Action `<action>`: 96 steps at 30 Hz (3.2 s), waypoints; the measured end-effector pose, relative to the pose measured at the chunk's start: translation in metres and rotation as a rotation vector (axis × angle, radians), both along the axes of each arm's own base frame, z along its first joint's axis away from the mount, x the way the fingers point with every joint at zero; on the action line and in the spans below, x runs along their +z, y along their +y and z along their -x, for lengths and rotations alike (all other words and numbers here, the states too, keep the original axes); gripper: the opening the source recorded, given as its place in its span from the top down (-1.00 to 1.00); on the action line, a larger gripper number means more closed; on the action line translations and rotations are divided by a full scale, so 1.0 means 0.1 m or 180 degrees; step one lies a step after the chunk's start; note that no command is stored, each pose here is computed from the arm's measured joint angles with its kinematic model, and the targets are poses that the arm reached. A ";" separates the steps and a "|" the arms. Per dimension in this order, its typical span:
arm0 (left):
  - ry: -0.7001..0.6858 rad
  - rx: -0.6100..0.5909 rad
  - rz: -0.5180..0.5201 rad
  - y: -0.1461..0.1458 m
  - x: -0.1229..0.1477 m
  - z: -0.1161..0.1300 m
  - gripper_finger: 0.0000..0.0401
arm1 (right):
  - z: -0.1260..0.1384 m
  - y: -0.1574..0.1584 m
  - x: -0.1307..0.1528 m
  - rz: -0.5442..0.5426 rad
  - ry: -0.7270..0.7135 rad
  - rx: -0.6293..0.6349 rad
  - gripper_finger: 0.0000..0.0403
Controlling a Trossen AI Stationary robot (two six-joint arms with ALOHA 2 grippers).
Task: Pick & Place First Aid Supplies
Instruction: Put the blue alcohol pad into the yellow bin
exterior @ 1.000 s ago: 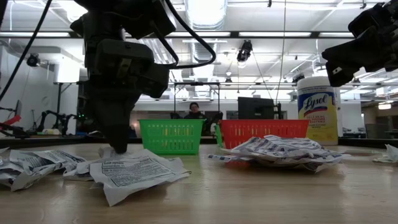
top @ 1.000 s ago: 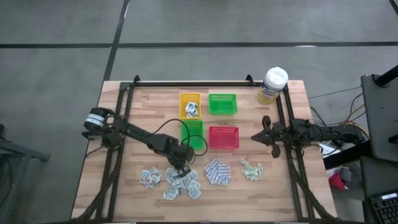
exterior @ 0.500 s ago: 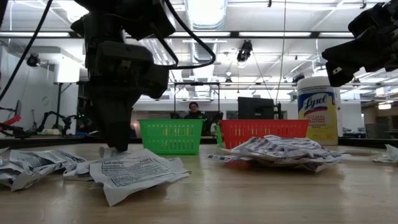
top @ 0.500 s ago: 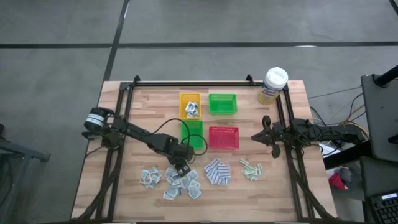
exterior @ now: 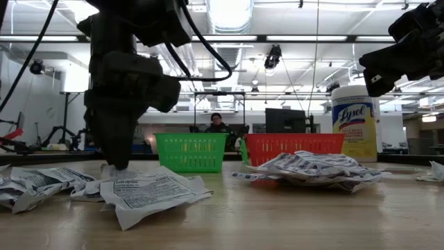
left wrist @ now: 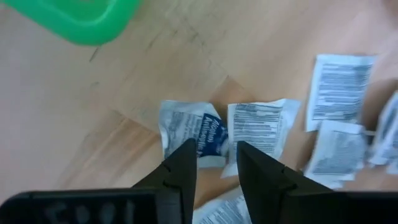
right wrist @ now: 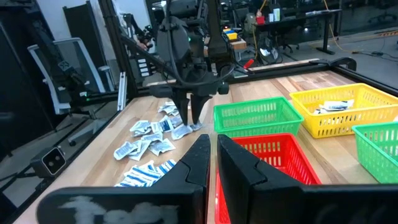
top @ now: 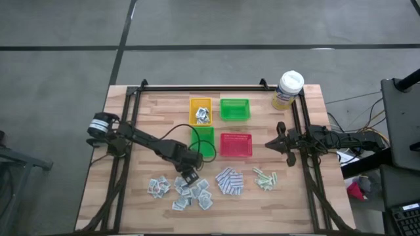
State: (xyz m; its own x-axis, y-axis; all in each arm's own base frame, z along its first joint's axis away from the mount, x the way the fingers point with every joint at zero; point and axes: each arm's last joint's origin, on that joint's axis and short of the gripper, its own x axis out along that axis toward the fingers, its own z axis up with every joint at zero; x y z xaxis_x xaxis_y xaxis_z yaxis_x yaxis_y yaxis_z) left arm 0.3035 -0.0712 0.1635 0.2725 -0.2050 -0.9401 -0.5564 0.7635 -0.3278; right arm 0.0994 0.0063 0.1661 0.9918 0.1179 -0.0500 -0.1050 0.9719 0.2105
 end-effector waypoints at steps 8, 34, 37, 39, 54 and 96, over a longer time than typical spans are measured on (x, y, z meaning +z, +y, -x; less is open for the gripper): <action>-0.0072 0.0056 0.0148 -0.01 0.05 -0.01 0.46 | 0.00 0.00 0.00 -0.0001 0.0002 0.0000 0.86; -0.0570 -0.0787 -0.0245 -0.02 -0.03 -0.15 0.46 | 0.00 0.00 0.00 -0.0001 0.0001 0.0000 0.86; -0.0594 -0.0891 -0.0282 -0.02 -0.03 -0.15 0.46 | 0.00 0.00 0.00 -0.0001 0.0001 0.0001 0.86; -0.0614 -0.0989 -0.0316 -0.02 -0.03 -0.15 0.46 | 0.00 0.00 0.00 0.0000 0.0000 0.0000 0.86; -0.0857 -0.2435 -0.0697 -0.07 -0.07 -0.10 0.46 | 0.00 0.00 0.00 0.0000 0.0001 0.0001 0.86; -0.1026 -0.3092 -0.0929 -0.11 -0.28 -0.24 0.62 | 0.00 0.00 0.00 -0.0001 0.0000 0.0000 0.86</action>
State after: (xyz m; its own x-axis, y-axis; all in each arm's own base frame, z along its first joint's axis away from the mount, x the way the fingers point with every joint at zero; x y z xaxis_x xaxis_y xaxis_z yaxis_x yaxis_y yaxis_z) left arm 0.3279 -0.0817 0.1352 0.3580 -0.2465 -0.9006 0.4142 0.9063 -0.0834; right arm 0.0994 0.0063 0.1661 0.9917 0.1181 -0.0501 -0.1051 0.9719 0.2108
